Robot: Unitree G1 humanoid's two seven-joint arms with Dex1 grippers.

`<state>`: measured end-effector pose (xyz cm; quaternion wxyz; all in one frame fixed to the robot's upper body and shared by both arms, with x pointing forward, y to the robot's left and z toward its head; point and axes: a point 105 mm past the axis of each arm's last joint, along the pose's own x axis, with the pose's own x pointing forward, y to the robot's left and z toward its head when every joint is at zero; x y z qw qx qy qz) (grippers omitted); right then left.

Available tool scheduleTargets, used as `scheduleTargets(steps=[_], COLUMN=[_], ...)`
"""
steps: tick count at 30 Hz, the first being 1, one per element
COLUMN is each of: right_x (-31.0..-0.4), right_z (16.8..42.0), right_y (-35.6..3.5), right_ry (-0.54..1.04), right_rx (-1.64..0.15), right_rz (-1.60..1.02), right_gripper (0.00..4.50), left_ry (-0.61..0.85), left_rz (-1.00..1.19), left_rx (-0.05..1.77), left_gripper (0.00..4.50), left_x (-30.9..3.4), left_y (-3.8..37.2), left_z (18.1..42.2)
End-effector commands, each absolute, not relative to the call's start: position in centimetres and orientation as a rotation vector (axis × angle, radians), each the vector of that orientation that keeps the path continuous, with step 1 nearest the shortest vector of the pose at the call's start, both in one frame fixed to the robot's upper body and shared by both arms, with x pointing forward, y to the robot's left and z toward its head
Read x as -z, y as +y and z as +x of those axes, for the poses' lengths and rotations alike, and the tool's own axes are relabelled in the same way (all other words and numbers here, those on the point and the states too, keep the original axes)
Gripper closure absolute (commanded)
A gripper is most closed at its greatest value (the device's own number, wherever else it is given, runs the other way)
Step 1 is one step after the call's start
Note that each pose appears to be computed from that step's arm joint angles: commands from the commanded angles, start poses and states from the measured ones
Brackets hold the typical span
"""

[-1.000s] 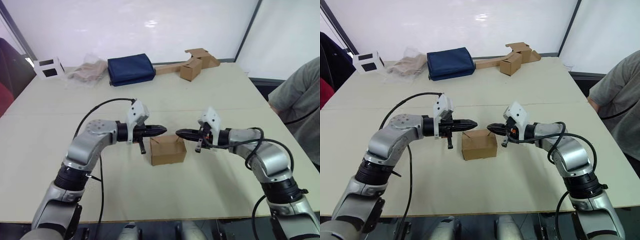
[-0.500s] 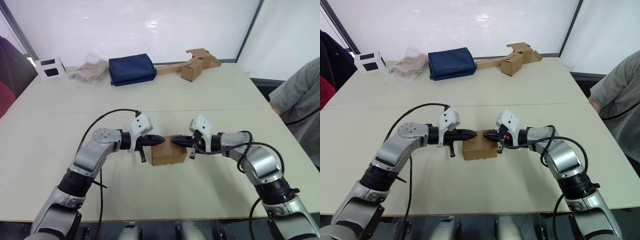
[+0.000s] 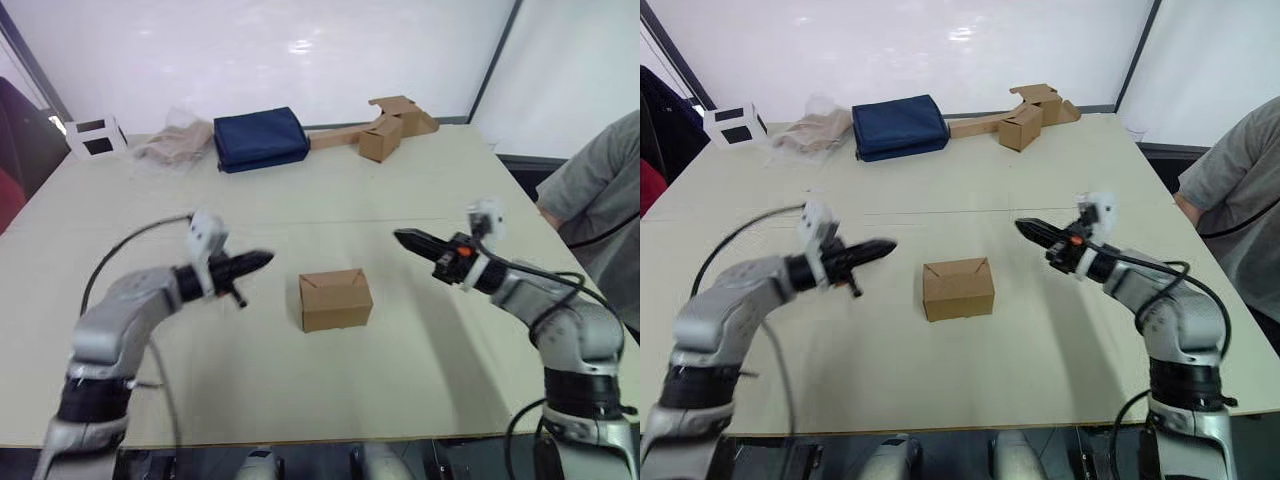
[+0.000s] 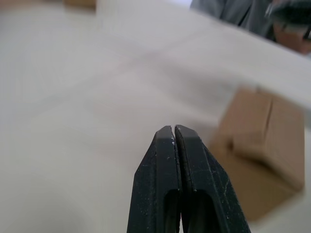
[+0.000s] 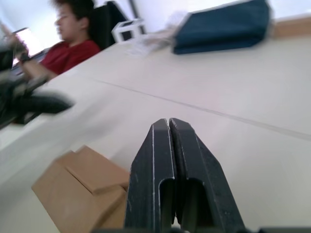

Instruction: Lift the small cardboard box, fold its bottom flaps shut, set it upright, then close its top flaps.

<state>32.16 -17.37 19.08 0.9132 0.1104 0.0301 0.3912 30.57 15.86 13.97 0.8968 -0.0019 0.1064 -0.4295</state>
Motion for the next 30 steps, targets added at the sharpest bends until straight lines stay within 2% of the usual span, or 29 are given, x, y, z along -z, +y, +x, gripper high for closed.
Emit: scheduleTargets(steps=[1,4,11,17,30], right_x=[-19.5,-17.0,-15.1,-13.9,-13.4], right_z=[30.6,28.7,26.9,26.4,26.7], right_y=[-18.6,-20.6,-23.0,-24.0,-25.4], right_ry=[0.063,0.187,0.313,0.358,0.375], right_rx=[-0.798,-0.75,-0.72,-0.697,-0.666], right_rz=[0.191,0.145,0.068,0.04,0.011], right_gripper=[4.5,4.5,4.5,4.5,4.5], left_ry=[0.174,0.251,0.302,0.315,0.334], left_rz=[0.017,0.023,0.005,-0.004,-0.058], left_rx=[0.891,0.865,0.876,0.873,0.906], left_gripper=[4.45,4.45,4.45,4.45,4.45], left_x=[-15.4,-13.2,-11.8,-11.0,-10.9], left_y=[16.7,19.0,19.5,19.4,19.1], left_z=[29.3,27.6,25.7,25.5,25.2])
